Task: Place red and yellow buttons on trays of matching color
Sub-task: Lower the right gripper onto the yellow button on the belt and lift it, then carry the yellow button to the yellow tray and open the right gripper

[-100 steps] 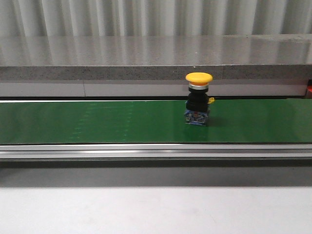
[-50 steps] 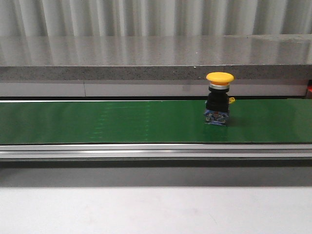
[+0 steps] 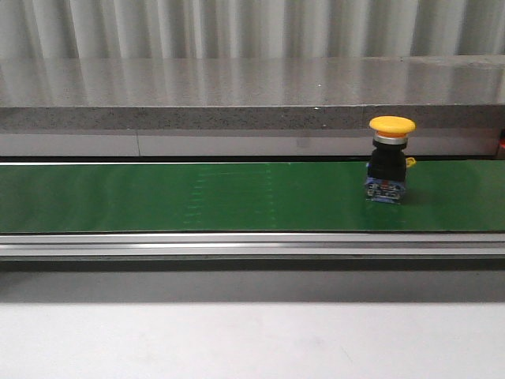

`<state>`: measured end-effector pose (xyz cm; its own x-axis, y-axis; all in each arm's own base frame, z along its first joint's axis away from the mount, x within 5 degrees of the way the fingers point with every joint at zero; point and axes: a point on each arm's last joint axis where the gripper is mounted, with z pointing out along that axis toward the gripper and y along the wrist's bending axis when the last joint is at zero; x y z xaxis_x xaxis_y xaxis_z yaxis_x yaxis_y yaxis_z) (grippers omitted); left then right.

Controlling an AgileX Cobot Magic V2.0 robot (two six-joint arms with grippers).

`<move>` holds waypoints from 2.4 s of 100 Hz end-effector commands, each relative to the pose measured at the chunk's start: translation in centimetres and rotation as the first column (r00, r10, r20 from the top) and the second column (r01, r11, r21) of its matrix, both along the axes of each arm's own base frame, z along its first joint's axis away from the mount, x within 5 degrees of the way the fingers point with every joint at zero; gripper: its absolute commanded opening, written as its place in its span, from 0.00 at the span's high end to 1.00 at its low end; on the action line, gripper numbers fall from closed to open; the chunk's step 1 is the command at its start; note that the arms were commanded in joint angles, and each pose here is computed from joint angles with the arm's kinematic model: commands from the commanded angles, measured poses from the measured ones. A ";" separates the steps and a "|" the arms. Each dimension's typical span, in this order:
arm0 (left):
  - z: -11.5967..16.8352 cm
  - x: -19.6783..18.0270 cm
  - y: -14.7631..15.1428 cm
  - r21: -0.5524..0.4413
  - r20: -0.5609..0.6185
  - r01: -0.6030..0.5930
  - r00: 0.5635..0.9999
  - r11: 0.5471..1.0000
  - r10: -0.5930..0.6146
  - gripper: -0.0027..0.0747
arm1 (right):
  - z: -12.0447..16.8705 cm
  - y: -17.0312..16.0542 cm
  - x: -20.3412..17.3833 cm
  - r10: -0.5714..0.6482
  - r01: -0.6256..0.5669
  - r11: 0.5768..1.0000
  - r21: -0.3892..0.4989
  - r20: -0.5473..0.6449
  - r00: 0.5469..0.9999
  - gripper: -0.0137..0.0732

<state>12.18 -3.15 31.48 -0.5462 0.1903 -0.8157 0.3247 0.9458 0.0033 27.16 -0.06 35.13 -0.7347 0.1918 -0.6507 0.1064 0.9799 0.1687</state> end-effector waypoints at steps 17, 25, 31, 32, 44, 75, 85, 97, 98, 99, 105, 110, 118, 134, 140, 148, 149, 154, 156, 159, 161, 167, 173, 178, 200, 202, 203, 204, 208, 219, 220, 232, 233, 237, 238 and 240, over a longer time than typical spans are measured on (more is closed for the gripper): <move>1.4 0.3 -0.1 -0.036 0.084 -0.006 0.996 0.999 0.009 0.99 | 1.3 4.1 -0.7 0.143 -0.144 0.988 0.054 0.030 0.989 0.20; 1.4 0.3 -0.1 -0.036 0.084 -0.006 0.996 0.999 0.009 0.99 | 0.7 4.9 -0.5 0.180 -0.177 0.982 0.060 -0.045 0.983 0.14; 1.4 0.3 -0.1 -0.036 0.084 -0.006 0.996 0.999 0.009 0.99 | 0.3 5.5 -0.2 0.203 -0.198 0.978 0.061 -0.088 0.975 0.10; 1.4 0.3 -0.1 -0.036 0.084 -0.006 0.996 0.999 0.009 0.99 | 0.2 5.6 -0.1 0.206 -0.201 0.978 0.063 -0.097 0.974 0.10; 1.4 0.3 -0.1 -0.036 0.084 -0.006 0.996 0.999 0.009 0.99 | -0.6 6.6 0.9 0.237 -0.229 0.971 0.066 -0.149 0.960 0.10; 1.4 0.3 -0.1 -0.036 0.084 -0.006 0.996 0.999 0.009 0.99 | -4.8 7.0 4.3 0.237 -0.244 0.970 0.020 -0.320 0.917 0.10; 1.4 0.3 -0.1 -0.036 0.084 -0.006 0.996 0.999 0.009 0.99 | -6.4 6.7 5.3 0.221 -0.243 0.970 -0.015 -0.364 0.905 0.10; 1.4 0.3 -0.1 -0.036 0.084 -0.006 0.996 0.999 0.009 0.99 | -7.7 6.2 6.0 0.203 -0.228 0.974 -0.015 -0.401 0.893 0.23; 1.4 0.3 -0.1 -0.036 0.084 -0.006 0.996 0.999 0.009 0.99 | -7.8 6.1 6.1 0.200 -0.225 0.974 -0.015 -0.402 0.893 0.25; 1.4 0.3 -0.1 -0.036 0.084 -0.006 0.996 0.999 0.009 0.99 | -7.9 6.1 6.1 0.199 -0.224 0.974 -0.015 -0.405 0.892 0.27; 1.4 0.3 -0.1 -0.036 0.084 -0.006 0.996 0.999 0.009 0.99 | -8.0 5.9 6.2 0.194 -0.219 0.976 -0.014 -0.406 0.893 0.40; 1.4 0.3 -0.1 -0.036 0.084 -0.006 0.996 0.999 0.009 0.99 | -8.0 5.9 6.2 0.192 -0.217 0.976 -0.015 -0.404 0.894 0.50; 1.4 0.3 -0.1 -0.036 0.084 -0.006 0.996 0.999 0.009 0.99 | -8.0 5.8 6.3 0.189 -0.213 0.977 -0.015 -0.401 0.896 0.60; 1.4 0.3 -0.1 -0.036 0.084 -0.006 0.996 0.999 0.009 0.99 | -7.3 5.7 5.8 0.182 -0.203 0.979 -0.011 -0.395 0.901 0.63; 1.4 0.3 -0.1 -0.036 0.084 -0.006 0.996 0.999 0.009 0.99 | -6.5 5.4 5.5 0.171 -0.188 0.982 -0.010 -0.372 0.912 0.63; 1.4 0.3 -0.1 -0.036 0.084 -0.006 0.996 0.999 0.009 0.99 | -5.2 4.6 5.0 0.153 -0.166 0.986 -0.012 -0.329 0.932 0.63; 1.4 0.3 -0.1 -0.036 0.084 -0.006 0.996 0.999 0.009 0.99 | -5.0 4.5 4.9 0.151 -0.164 0.986 -0.012 -0.327 0.933 0.63; 1.4 0.3 -0.1 -0.036 0.084 -0.006 0.996 0.999 0.009 0.99 | -4.2 3.8 4.4 0.131 -0.142 0.990 -0.012 -0.309 0.942 0.63; 1.4 0.3 -0.1 -0.036 0.084 -0.006 0.996 0.999 0.009 0.99 | -3.9 3.6 4.2 0.126 -0.136 0.991 -0.013 -0.303 0.945 0.63; 1.4 0.3 -0.1 -0.036 0.084 -0.006 0.996 0.999 0.009 0.99 | -3.4 3.0 3.9 0.109 -0.118 0.993 -0.013 -0.296 0.949 0.63; 1.4 0.3 -0.1 -0.036 0.084 -0.006 0.996 0.999 0.009 0.99 | -3.1 2.5 3.7 0.098 -0.106 0.994 -0.013 -0.292 0.952 0.63; 1.4 0.3 -0.1 -0.036 0.084 -0.006 0.996 0.999 0.009 0.99 | -2.1 1.3 2.8 0.062 -0.068 0.998 -0.013 -0.278 0.958 0.63; 1.4 0.3 -0.1 -0.036 0.084 -0.006 0.996 0.999 0.009 0.99 | -1.3 -0.2 2.0 0.012 -0.017 1.000 -0.014 -0.275 0.961 0.63; 1.4 0.3 -0.1 -0.036 0.084 -0.006 0.996 0.999 0.009 0.99 | -0.6 -1.5 1.1 -0.031 0.028 1.000 -0.015 -0.269 0.963 0.63; 1.4 0.3 -0.1 -0.036 0.084 -0.006 0.996 0.999 0.009 0.99 | 1.1 -6.9 -2.3 -0.231 0.236 0.972 -0.018 -0.287 0.930 0.63; 1.4 0.3 -0.1 -0.036 0.084 -0.006 0.996 0.999 0.009 0.99 | 1.1 -7.4 -2.5 -0.250 0.256 0.967 -0.018 -0.292 0.923 0.63; 1.4 0.3 -0.1 -0.036 0.084 -0.006 0.996 0.999 0.009 0.99 | 1.1 -7.5 -2.6 -0.255 0.262 0.965 -0.017 -0.299 0.920 0.63; 1.4 0.3 -0.1 -0.036 0.084 -0.006 0.996 0.999 0.009 0.99 | 1.1 -7.8 -2.8 -0.267 0.275 0.961 -0.017 -0.303 0.915 0.63; 1.4 0.3 -0.1 -0.036 0.084 -0.006 0.996 0.999 0.009 0.99 | 1.0 -8.7 -3.3 -0.299 0.311 0.950 -0.016 -0.327 0.896 0.63; 1.4 0.3 -0.1 -0.036 0.084 -0.006 0.996 0.999 0.009 0.99 | 0.5 -10.9 -4.6 -0.374 0.399 0.917 -0.019 -0.396 0.839 0.63; 1.4 0.3 -0.1 -0.036 0.084 -0.006 0.996 0.999 0.009 0.99 | 0.5 -11.2 -4.8 -0.384 0.410 0.912 -0.020 -0.399 0.833 0.63; 1.4 0.3 -0.1 -0.036 0.084 -0.006 0.996 0.999 0.009 0.99 | 0.0 -13.5 -5.7 -0.457 0.490 0.871 -0.036 -0.425 0.782 0.63; 1.4 0.3 -0.1 -0.036 0.084 -0.006 0.996 0.999 0.009 0.99 | -0.1 -13.6 -5.7 -0.461 0.495 0.868 -0.035 -0.425 0.779 0.63; 1.4 0.3 -0.1 -0.036 0.084 -0.006 0.996 0.999 0.009 0.99 | -0.4 -14.4 -5.7 -0.479 0.515 0.856 -0.035 -0.429 0.766 0.63; 1.4 0.3 -0.1 -0.036 0.084 -0.006 0.996 0.999 0.009 0.99 | -0.5 -14.5 -5.6 -0.482 0.518 0.854 -0.036 -0.428 0.765 0.63; 1.4 0.3 -0.1 -0.036 0.084 -0.006 0.996 0.999 0.009 0.99 | -0.7 -14.8 -5.6 -0.489 0.527 0.849 -0.035 -0.432 0.758 0.63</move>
<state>12.18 -3.15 31.48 -0.5462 0.1903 -0.8157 0.3247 0.9458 0.0033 22.48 -14.01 33.78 -0.7269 0.6185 -0.2985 0.6260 0.7754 0.0823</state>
